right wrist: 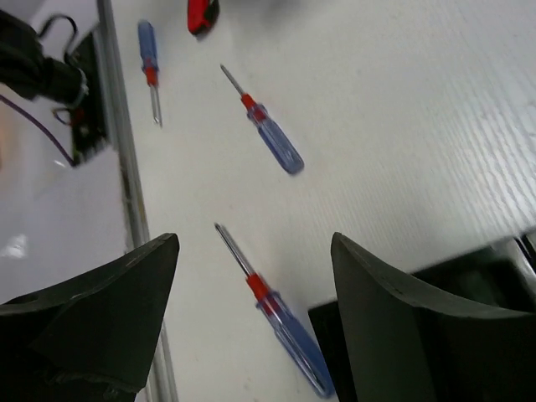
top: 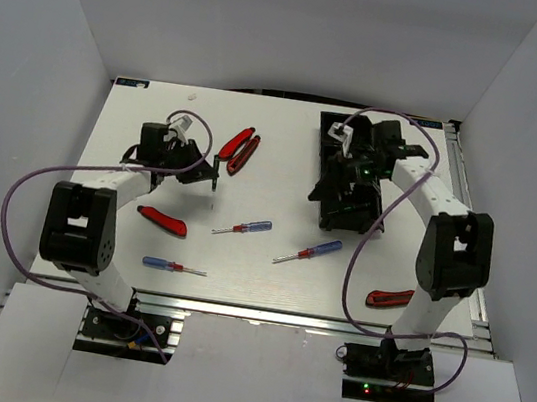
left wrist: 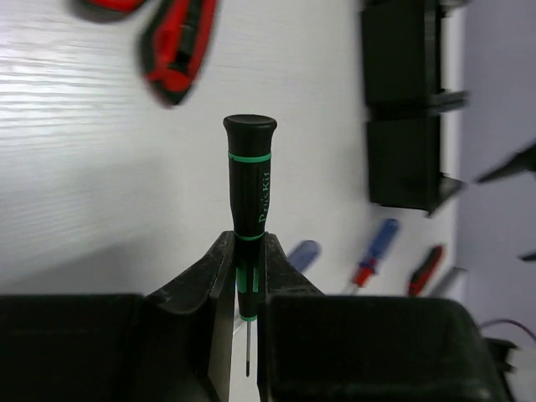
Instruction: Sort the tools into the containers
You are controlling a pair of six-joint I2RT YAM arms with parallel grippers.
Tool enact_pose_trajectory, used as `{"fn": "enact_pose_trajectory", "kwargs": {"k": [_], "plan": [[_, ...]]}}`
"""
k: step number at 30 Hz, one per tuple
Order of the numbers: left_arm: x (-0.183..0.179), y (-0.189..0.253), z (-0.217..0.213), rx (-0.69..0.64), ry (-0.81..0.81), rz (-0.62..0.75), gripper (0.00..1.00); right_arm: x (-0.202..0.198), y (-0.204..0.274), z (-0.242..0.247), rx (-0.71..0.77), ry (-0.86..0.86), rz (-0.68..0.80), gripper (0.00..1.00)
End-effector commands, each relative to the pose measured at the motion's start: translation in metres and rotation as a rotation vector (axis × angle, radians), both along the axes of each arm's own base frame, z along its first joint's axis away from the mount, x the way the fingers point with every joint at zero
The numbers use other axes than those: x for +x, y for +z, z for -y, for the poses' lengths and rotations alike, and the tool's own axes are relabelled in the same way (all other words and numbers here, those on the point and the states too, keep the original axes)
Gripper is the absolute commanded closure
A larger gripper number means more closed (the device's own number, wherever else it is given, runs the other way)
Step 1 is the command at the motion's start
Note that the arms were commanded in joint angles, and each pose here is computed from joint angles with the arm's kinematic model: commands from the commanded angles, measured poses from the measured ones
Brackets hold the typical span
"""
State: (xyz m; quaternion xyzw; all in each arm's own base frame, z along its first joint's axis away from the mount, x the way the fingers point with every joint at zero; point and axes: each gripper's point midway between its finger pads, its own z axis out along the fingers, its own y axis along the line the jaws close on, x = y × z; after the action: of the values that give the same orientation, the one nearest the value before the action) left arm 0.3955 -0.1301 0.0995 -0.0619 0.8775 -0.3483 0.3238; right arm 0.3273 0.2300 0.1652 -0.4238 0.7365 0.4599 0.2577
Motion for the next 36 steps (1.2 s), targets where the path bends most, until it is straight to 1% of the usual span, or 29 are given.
{"fn": "enact_pose_trajectory", "kwargs": {"k": [1, 2, 3, 4, 5, 6, 7, 8, 9, 11, 13, 17, 22, 26, 27, 29, 31, 32, 34, 35, 36], "plan": [[-0.008, 0.066, 0.037, -0.272, -0.096, 0.145, 0.98, 0.015, 0.041, -0.038, 0.148, -0.058, -0.162, 0.20], [-0.012, 0.068, 0.047, -0.288, -0.115, 0.135, 0.98, 0.018, 0.039, -0.045, 0.171, -0.052, -0.218, 0.20], [-0.014, 0.073, 0.053, -0.303, -0.141, 0.142, 0.98, 0.028, 0.043, -0.053, 0.203, -0.053, -0.200, 0.19], [-0.016, 0.076, 0.059, -0.313, -0.155, 0.148, 0.98, 0.031, 0.048, -0.058, 0.221, -0.080, -0.295, 0.18], [-0.019, 0.079, 0.068, -0.338, -0.162, 0.135, 0.98, 0.037, 0.047, -0.065, 0.238, -0.080, -0.328, 0.17], [-0.019, 0.084, 0.073, -0.347, -0.173, 0.152, 0.98, 0.043, 0.048, -0.069, 0.250, -0.094, -0.348, 0.17], [-0.020, 0.086, 0.077, -0.353, -0.178, 0.153, 0.98, 0.056, 0.057, -0.076, 0.292, -0.094, -0.294, 0.17], [-0.018, 0.091, 0.082, -0.358, -0.177, 0.160, 0.98, 0.061, 0.056, -0.084, 0.306, -0.124, -0.385, 0.17], [-0.021, 0.094, 0.092, -0.366, -0.194, 0.160, 0.98, 0.066, 0.057, -0.088, 0.320, -0.138, -0.398, 0.17], [-0.024, 0.098, 0.107, -0.373, -0.207, 0.162, 0.98, 0.078, 0.062, -0.101, 0.352, -0.159, -0.411, 0.17], [-0.025, 0.100, 0.115, -0.383, -0.212, 0.156, 0.98, 0.080, 0.064, -0.110, 0.362, -0.158, -0.409, 0.17], [-0.028, 0.100, 0.129, -0.392, -0.230, 0.145, 0.98, 0.076, 0.063, -0.129, 0.358, -0.138, -0.404, 0.17], [-0.028, 0.106, 0.138, -0.401, -0.243, 0.152, 0.98, 0.074, 0.059, -0.136, 0.348, -0.148, -0.414, 0.18], [-0.028, 0.105, 0.140, -0.407, -0.243, 0.145, 0.97, 0.069, 0.060, -0.142, 0.348, -0.132, -0.414, 0.26], [-0.028, 0.105, 0.140, -0.406, -0.241, 0.145, 0.97, 0.067, 0.062, -0.143, 0.352, -0.128, -0.408, 0.31], [-0.027, 0.105, 0.140, -0.406, -0.240, 0.145, 0.97, 0.063, 0.061, -0.144, 0.351, -0.123, -0.419, 0.36], [-0.027, 0.104, 0.140, -0.405, -0.239, 0.144, 0.97, 0.059, 0.060, -0.145, 0.353, -0.115, -0.421, 0.46], [-0.027, 0.104, 0.140, -0.405, -0.238, 0.146, 0.97, 0.056, 0.060, -0.146, 0.353, -0.111, -0.422, 0.56], [-0.026, 0.103, 0.140, -0.405, -0.236, 0.142, 0.95, 0.053, 0.062, -0.146, 0.360, -0.099, -0.414, 0.68], [-0.026, 0.103, 0.140, -0.404, -0.235, 0.144, 0.94, 0.052, 0.060, -0.146, 0.358, -0.101, -0.420, 0.81], [-0.026, 0.102, 0.140, -0.405, -0.231, 0.139, 0.93, 0.050, 0.060, -0.147, 0.358, -0.096, -0.419, 0.86]]}}
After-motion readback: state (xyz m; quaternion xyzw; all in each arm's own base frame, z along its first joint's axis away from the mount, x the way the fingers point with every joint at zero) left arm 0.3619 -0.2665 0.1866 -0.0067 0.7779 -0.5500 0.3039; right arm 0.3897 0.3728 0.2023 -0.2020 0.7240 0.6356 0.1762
